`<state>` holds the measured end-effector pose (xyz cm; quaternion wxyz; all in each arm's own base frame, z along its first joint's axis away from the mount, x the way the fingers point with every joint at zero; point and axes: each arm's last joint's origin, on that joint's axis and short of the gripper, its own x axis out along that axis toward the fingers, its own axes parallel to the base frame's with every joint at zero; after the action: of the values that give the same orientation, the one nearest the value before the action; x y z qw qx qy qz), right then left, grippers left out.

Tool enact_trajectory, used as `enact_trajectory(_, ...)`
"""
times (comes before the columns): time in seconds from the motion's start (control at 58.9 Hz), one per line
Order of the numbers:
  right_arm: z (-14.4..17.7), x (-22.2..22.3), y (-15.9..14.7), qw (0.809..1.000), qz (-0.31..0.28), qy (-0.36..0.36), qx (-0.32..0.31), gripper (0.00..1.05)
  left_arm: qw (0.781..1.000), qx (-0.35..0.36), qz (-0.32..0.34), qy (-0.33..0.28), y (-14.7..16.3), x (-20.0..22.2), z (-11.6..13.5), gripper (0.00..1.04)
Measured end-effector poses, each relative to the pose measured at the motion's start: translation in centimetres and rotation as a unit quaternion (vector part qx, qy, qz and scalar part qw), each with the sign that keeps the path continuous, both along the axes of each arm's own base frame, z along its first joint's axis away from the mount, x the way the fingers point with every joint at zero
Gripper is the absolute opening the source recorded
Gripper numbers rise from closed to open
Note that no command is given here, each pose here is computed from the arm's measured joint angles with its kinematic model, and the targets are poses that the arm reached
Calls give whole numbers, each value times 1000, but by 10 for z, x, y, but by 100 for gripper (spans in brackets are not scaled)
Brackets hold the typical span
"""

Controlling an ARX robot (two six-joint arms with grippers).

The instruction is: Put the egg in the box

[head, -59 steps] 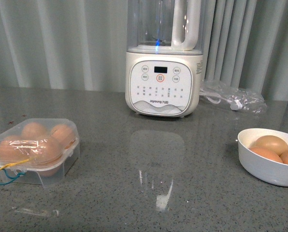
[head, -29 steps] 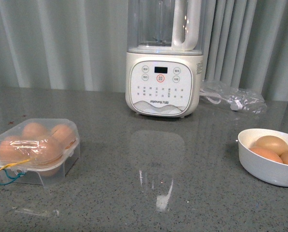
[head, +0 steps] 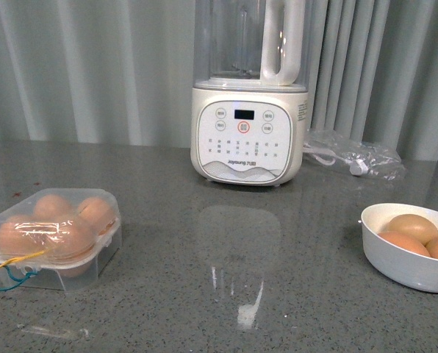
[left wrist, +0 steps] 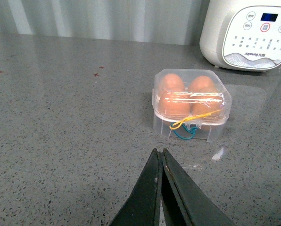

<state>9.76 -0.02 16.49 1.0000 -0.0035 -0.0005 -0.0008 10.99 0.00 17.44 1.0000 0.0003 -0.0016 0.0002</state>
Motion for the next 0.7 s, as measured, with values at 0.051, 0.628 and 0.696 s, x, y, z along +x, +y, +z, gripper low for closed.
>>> enact_trajectory(0.051, 0, 0, 0, 1000, 0, 0, 0, 98, 1000, -1, 0, -8, 0, -1, 1, 4)
enact_trajectory(0.628, 0, 0, 0, 1000, 0, 0, 0, 98, 1000, -2, 0, -11, 0, -14, -1, 10)
enact_trajectory(0.696, 0, 0, 0, 1000, 0, 0, 0, 98, 1000, -2, 0, -11, 0, -14, -1, 22)
